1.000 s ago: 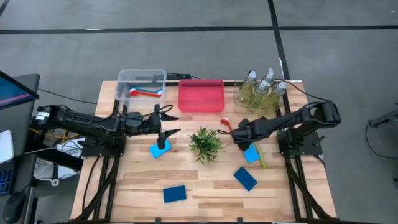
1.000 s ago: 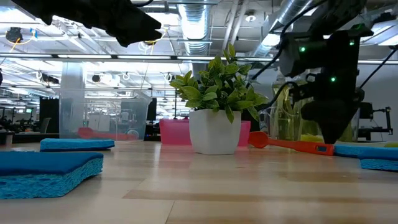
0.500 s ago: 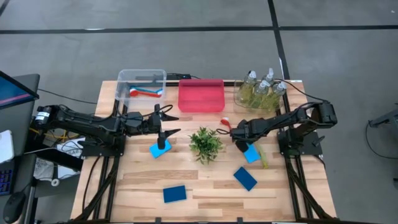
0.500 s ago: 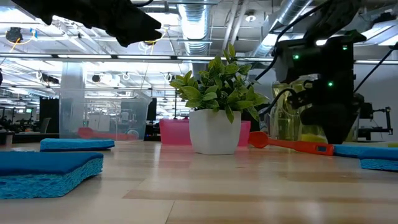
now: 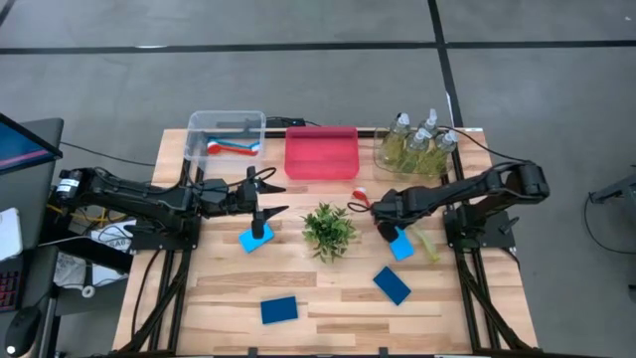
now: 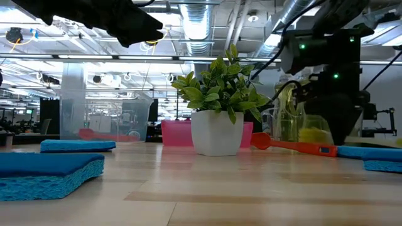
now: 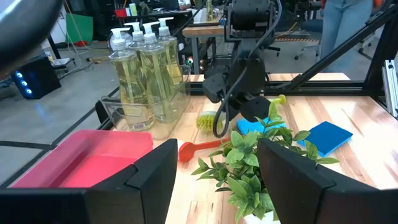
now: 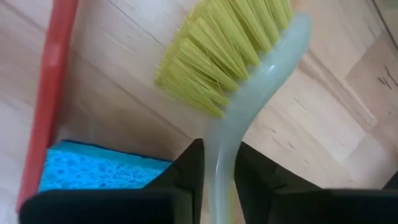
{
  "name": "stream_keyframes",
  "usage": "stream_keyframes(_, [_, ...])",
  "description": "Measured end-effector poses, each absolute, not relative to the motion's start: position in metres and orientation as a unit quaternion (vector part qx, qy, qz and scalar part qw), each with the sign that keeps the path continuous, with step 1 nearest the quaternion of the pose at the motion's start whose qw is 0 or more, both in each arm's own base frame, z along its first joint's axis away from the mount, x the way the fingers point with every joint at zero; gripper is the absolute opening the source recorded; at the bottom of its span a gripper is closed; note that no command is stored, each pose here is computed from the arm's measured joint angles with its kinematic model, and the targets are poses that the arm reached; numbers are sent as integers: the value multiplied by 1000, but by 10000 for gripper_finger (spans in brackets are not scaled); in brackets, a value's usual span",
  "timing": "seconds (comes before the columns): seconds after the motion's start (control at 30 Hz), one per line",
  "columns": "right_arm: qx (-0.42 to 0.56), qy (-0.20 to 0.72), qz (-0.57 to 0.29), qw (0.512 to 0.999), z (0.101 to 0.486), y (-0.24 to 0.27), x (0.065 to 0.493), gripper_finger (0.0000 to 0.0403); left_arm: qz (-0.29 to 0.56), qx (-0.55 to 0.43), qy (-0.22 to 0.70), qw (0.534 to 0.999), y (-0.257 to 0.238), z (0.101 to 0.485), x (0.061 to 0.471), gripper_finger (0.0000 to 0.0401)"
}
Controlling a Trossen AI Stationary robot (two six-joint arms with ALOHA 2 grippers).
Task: Pick & Place Kitchen Sink Supplies
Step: Put the green dish brush into the left transparent bin
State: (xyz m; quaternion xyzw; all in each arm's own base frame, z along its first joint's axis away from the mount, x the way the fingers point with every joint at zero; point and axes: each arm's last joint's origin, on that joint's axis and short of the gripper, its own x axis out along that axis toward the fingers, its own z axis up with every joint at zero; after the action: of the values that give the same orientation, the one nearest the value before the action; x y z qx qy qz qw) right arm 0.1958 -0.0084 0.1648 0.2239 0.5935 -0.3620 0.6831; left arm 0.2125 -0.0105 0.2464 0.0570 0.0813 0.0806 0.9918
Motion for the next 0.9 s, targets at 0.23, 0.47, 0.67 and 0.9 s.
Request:
stream_keyframes(0.23, [226, 567, -363, 704, 176, -9, 192, 50, 81, 57, 81, 992, -11, 246, 213, 221])
stream_keyframes(0.47, [199, 522, -357, 748, 192, -2, 186, 52, 81, 57, 81, 992, -11, 246, 213, 221])
stream_keyframes(0.67, [169, 471, -359, 788, 207, 6, 177, 52, 81, 57, 81, 992, -11, 247, 213, 221])
stream_keyframes(0.9, [131, 354, -383, 843, 240, 13, 172, 52, 82, 46, 78, 993, -11, 247, 213, 221])
